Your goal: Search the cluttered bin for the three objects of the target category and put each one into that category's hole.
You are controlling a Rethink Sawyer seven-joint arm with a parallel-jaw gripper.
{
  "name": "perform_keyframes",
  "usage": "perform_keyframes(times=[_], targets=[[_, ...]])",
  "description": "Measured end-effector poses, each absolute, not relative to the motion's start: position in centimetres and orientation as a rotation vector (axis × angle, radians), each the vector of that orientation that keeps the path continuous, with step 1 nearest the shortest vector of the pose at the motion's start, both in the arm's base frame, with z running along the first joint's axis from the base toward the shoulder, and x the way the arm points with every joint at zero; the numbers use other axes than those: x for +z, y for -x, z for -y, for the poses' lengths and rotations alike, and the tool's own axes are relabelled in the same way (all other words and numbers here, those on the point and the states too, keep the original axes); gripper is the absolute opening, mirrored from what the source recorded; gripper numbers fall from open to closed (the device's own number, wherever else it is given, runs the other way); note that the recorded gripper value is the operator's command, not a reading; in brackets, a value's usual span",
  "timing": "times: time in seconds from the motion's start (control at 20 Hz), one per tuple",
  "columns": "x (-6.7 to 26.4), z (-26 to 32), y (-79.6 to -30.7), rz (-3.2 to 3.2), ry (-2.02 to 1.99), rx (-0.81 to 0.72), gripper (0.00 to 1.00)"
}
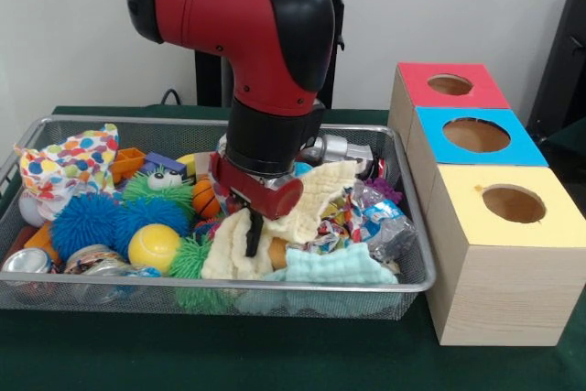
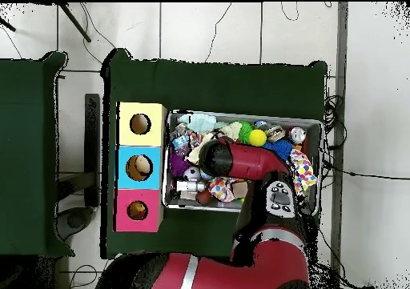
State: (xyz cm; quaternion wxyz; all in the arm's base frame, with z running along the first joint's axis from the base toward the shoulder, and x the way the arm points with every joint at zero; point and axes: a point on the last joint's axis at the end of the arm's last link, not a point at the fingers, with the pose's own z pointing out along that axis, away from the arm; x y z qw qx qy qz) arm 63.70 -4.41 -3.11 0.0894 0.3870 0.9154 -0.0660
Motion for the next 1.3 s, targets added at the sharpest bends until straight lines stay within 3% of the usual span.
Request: perform_keyframes(times=[0.4, 0.85, 1.3], targets=[[-1.8, 7.0, -64.0, -2.698, -1.237, -0.160, 0.00], [6.0, 20.1, -62.7, -2.680, -1.533, -0.145, 0.00], [9.0, 30.1, -58.6, -2.607, -1.498, -0.228, 0.00]])
